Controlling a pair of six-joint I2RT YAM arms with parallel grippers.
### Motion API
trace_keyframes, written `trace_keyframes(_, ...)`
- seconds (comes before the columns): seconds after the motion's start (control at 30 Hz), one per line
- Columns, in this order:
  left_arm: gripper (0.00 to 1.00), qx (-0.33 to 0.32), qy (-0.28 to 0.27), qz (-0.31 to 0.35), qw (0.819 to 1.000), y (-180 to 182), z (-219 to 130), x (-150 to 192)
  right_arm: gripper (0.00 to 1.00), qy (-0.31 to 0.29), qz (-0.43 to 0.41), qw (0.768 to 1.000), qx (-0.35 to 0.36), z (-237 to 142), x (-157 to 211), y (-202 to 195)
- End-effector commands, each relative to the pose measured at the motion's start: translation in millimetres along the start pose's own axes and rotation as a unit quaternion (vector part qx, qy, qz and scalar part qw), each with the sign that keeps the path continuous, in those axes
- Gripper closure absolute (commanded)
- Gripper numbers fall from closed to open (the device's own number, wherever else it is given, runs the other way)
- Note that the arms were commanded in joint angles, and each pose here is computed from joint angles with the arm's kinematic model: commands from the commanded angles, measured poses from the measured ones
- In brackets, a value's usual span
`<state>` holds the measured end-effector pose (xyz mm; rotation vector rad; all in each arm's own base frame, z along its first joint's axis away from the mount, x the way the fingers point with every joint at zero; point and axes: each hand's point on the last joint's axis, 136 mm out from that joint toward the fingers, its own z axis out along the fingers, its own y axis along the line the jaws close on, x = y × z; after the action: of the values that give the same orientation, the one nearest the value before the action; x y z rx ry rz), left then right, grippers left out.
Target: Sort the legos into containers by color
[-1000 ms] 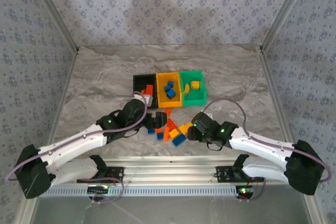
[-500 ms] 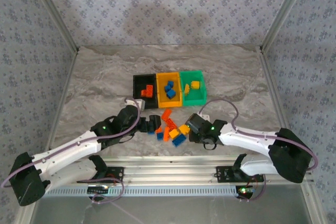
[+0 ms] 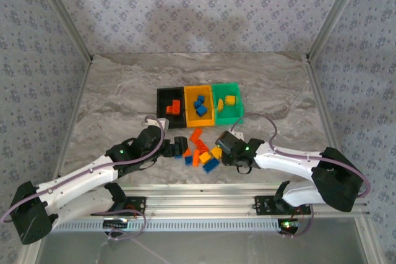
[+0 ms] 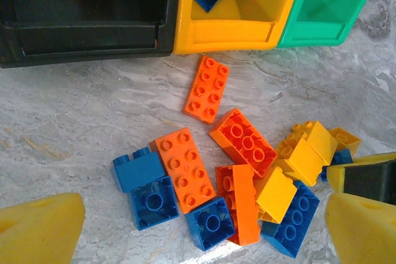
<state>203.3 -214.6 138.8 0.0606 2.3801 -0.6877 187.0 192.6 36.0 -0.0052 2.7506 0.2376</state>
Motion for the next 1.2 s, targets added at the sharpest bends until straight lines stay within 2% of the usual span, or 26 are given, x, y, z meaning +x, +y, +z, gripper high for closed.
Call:
trace_keyframes(0.0, 0.0, -0.008, -0.009, -0.001, 1.0, 5, -7, -2, 0.74, -0.004, -0.008, 1.0, -0.013, -16, -4, 6)
trace_keyframes(0.23, 0.0, -0.014, -0.029, -0.003, 0.999, 16, -19, -3, 0.79, -0.012, -0.03, 0.997, -0.071, -57, -22, 34)
trace_keyframes(0.33, 0.0, -0.018, -0.032, -0.005, 0.999, 23, -22, 0, 0.79, -0.027, -0.055, 0.993, -0.099, -73, -50, 62)
trace_keyframes(0.43, 0.0, -0.029, -0.03, -0.01, 0.999, 33, -24, 7, 0.79, -0.041, -0.062, 0.991, -0.114, -72, -87, 88)
trace_keyframes(0.57, 0.0, -0.037, -0.021, -0.015, 0.999, 42, -25, 16, 0.79, -0.057, -0.054, 0.991, -0.112, -51, -141, 115)
trace_keyframes(0.7, 0.0, -0.037, -0.018, -0.024, 0.999, 48, -26, 22, 0.78, -0.063, -0.045, 0.995, -0.067, -11, -186, 113)
trace_keyframes(0.87, 0.0, -0.038, -0.02, -0.028, 0.999, 51, -28, 23, 0.76, -0.05, -0.039, 0.997, -0.038, 26, -217, 114)
trace_keyframes(0.93, 0.0, -0.04, -0.021, -0.027, 0.999, 52, -29, 22, 0.73, -0.045, -0.032, 0.998, -0.034, 35, -223, 113)
trace_keyframes(1.0, 0.0, -0.042, -0.019, -0.027, 0.999, 52, -30, 22, 0.64, -0.045, -0.026, 0.998, -0.034, 39, -228, 114)
trace_keyframes(1.07, 0.0, -0.041, -0.02, -0.025, 0.999, 51, -30, 20, 0.52, -0.057, -0.025, 0.997, -0.039, 32, -236, 118)
trace_keyframes(1.17, 0.0, -0.042, -0.021, -0.024, 0.999, 52, -31, 20, 0.44, -0.079, -0.023, 0.996, -0.047, 12, -244, 121)
